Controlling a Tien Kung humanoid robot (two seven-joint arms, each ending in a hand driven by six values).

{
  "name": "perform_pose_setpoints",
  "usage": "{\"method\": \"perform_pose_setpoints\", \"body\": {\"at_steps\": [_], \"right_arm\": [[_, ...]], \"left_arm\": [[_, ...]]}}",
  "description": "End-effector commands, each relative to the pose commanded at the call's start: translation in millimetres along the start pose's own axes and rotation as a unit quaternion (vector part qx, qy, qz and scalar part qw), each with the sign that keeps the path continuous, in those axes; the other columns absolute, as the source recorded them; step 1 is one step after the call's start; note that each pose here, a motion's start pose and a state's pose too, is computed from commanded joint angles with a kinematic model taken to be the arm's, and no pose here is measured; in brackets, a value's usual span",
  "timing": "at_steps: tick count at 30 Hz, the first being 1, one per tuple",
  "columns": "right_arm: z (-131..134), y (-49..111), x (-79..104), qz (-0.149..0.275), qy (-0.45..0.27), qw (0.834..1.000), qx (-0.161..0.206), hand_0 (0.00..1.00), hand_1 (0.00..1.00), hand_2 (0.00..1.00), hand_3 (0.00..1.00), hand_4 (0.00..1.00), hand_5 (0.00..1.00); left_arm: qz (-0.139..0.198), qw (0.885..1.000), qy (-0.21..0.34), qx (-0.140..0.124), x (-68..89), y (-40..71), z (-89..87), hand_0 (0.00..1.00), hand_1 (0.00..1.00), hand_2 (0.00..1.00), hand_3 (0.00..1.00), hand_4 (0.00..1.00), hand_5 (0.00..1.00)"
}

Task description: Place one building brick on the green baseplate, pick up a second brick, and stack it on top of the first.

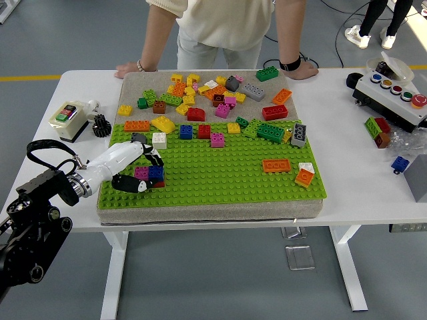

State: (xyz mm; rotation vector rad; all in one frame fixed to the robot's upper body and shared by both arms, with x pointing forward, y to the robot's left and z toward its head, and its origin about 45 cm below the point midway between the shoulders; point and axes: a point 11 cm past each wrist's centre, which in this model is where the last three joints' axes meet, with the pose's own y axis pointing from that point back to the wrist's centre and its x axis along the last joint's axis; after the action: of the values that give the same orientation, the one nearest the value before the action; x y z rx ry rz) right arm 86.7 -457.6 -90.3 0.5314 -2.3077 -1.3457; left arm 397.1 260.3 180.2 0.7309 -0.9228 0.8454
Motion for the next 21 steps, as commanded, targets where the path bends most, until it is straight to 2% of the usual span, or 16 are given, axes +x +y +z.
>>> {"method": "perform_pose_setpoints", "body": {"at_steps": [21], "right_arm": [[1.3,0.0,0.8,0.001,0.002,1.000,0.000,0.742,0.659,0.710,0.597,0.921,0.511]], "left_arm": [[-0.001,1.000,0.002,0.006,-1.7,1.5,-4.0,0.868,0.676,0.585,0.559,0.722,0.102]]}}
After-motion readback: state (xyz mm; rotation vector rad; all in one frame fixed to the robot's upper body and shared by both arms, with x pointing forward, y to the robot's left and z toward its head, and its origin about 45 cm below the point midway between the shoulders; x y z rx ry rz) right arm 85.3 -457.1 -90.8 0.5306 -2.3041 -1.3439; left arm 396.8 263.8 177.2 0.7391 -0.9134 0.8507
